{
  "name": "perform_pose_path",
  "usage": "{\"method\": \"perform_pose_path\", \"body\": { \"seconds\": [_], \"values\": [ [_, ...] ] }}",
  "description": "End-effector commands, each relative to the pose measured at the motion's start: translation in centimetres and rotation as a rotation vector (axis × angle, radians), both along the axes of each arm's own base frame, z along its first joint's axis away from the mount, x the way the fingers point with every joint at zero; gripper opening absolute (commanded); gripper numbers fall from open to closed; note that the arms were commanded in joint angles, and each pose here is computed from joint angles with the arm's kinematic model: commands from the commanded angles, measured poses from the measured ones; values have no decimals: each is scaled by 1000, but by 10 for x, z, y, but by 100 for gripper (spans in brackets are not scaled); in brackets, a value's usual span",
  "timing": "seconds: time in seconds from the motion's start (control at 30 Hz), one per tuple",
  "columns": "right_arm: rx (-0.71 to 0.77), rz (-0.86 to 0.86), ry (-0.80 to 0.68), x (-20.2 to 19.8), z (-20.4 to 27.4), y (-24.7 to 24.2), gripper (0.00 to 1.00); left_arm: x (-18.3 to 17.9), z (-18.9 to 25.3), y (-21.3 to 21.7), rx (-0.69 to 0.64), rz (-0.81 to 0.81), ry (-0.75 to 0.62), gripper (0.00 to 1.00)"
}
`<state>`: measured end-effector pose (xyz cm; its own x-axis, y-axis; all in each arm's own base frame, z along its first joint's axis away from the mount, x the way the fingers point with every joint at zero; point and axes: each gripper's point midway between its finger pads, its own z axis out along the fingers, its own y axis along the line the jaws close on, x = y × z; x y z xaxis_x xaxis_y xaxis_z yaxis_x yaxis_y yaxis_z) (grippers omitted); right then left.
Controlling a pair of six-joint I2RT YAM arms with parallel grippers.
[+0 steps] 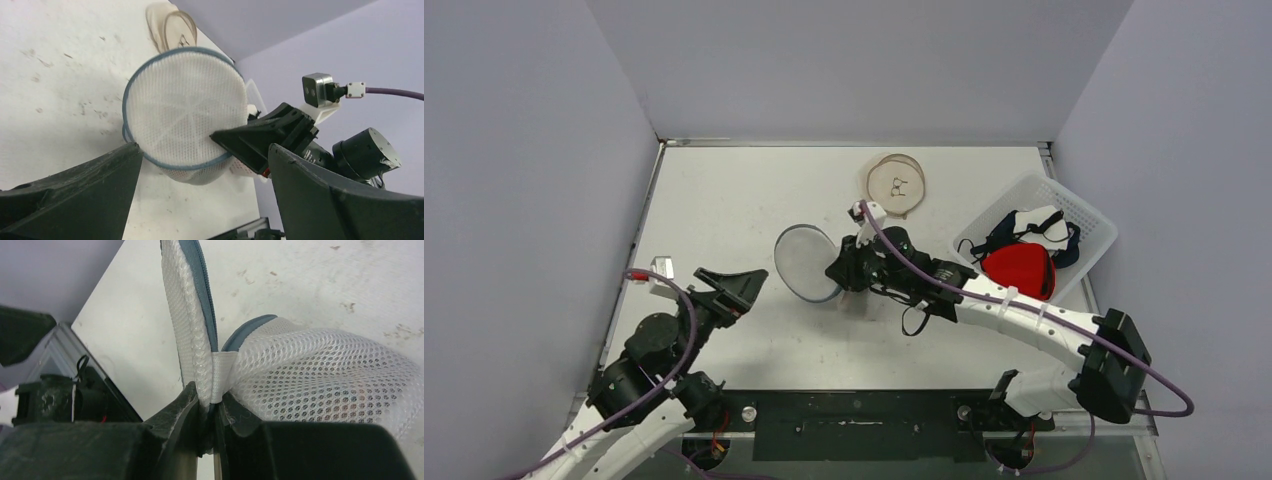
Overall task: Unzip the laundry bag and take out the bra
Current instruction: Adjust the laundry bag at the center of the board.
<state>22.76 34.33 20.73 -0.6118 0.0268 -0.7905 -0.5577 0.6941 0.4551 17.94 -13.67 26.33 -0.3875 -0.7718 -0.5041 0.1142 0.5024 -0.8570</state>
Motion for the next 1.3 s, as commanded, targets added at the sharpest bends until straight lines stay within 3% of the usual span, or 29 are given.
{"method": "perform_pose_path", "body": {
  "seconds": [0.0,0.2,0.5,0.9,1.0,1.13,1.27],
  "values": [
    [-6,290,-79,-22,24,31,5,-1,-5,43,141,147,1,96],
    [-1,403,-95,-33,24,33,5,-4,-12,56,117,191,-8,96],
    [-189,242,-46,-18,-54,-34,5,-3,-50,43,119,144,21,96],
    [-219,156,-3,-12,-76,-73,5,-3,-95,-29,198,-163,79,96],
    [-231,134,3,-14,-76,-79,18,-6,-95,-51,190,-266,66,99],
    [-224,101,-2,-17,-68,-87,48,-5,-103,-65,213,-325,90,93],
    [-228,80,-14,-21,-58,-93,61,-1,-111,-66,248,-319,114,87]
  ]
}}
